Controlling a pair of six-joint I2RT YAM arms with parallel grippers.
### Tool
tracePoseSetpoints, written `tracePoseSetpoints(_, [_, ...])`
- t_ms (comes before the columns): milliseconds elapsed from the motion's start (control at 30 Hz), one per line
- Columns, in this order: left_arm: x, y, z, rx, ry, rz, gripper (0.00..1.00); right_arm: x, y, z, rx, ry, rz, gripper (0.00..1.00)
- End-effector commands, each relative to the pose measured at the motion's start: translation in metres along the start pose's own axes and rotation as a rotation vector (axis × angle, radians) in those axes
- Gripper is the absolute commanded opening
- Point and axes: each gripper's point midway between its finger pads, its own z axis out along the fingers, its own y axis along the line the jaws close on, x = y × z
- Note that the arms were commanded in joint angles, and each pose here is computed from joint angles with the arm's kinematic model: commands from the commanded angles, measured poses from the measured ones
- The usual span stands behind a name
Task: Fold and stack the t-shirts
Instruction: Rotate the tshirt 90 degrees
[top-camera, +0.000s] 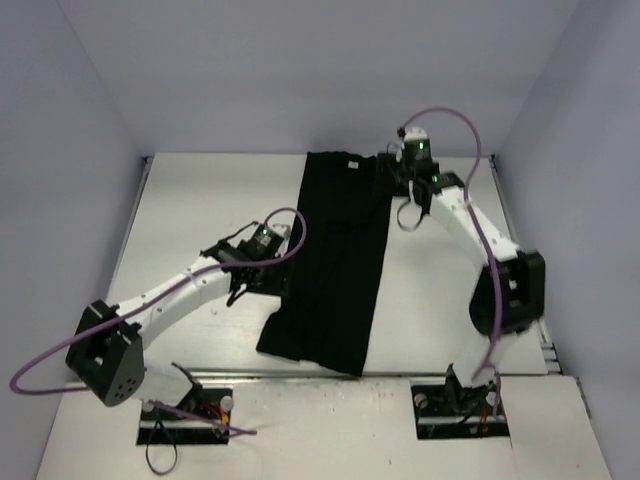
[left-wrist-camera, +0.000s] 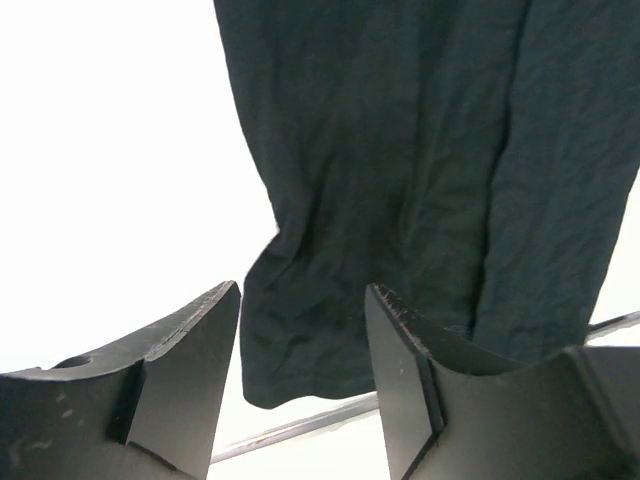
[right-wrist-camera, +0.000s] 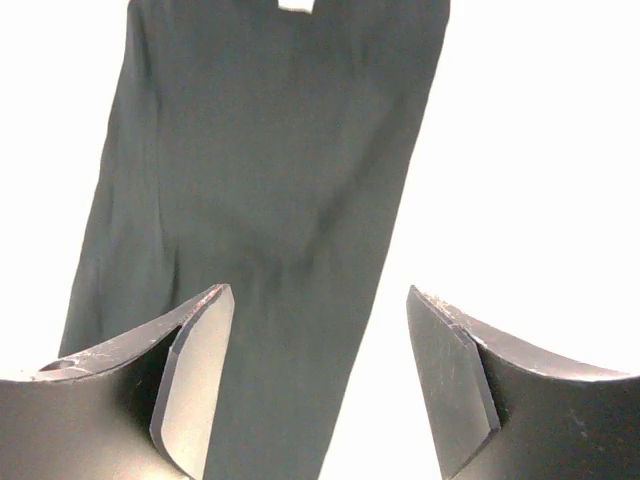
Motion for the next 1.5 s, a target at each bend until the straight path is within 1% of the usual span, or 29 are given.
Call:
tracePoseSetpoints(0, [-0.022,0.004,-0.004,-0.028,-0.053,0.089,0.5,0.087,-0.007,-0.035,0.027,0.112,0.064,0.67])
tracePoseSetpoints(100, [-0.044,0.002,0.001,-0.041,-0.1,0.134,0.5,0.127,-0.018,-0.048,0.066,0.161,0.083,0.66])
tracePoseSetpoints(167, [-0.062,-0.003,0.003,-0.042,-0.127,0.151,0.5,0.14,-0.02,-0.055,0.067,0.175,0.098,0.66])
tracePoseSetpoints(267, [-0.078,-0.008,0.016,-0.053,-0.121,0.176,0.5,0.165,-0.019,-0.059,0.057,0.206,0.114,0.66])
tracePoseSetpoints(367, [-0.097,-0.009,0.026,-0.075,-0.16,0.203,0.5,0.187,-0.018,-0.058,0.054,0.222,0.131,0.66])
tracePoseSetpoints(433, [-0.117,-0.017,0.032,-0.06,-0.201,0.221,0.5,0.192,-0.016,-0.057,0.046,0.228,0.138,0.66])
tracePoseSetpoints(567, [-0.138,-0.021,0.061,-0.052,-0.201,0.262,0.5,0.191,-0.012,-0.05,0.032,0.228,0.114,0.66])
tracePoseSetpoints(633, [-0.147,-0.023,0.079,-0.033,-0.182,0.259,0.5,0.192,-0.01,-0.039,0.036,0.244,0.103,0.65])
tracePoseSetpoints(733, [-0.157,-0.023,0.093,-0.004,-0.17,0.25,0.5,0.194,-0.013,-0.026,0.079,0.255,0.092,0.65])
tracePoseSetpoints(967, [-0.153,-0.016,0.139,0.006,-0.094,0.234,0.5,0.198,-0.029,-0.007,0.177,0.269,0.064,0.65])
tracePoseSetpoints(1067, [-0.153,-0.015,0.148,0.004,-0.081,0.224,0.5,0.204,-0.039,0.004,0.213,0.296,0.04,0.65])
tracePoseSetpoints(1300, [-0.157,-0.02,0.165,0.031,-0.076,0.124,0.5,0.187,-0.088,0.018,0.306,0.292,0.081,0.65])
tracePoseSetpoints(1367, [-0.16,-0.024,0.168,0.043,-0.085,0.091,0.5,0.176,-0.101,0.022,0.324,0.279,0.09,0.65])
tracePoseSetpoints(1467, [-0.166,-0.026,0.173,0.047,-0.102,0.02,0.5,0.148,-0.115,0.032,0.344,0.242,0.088,0.64])
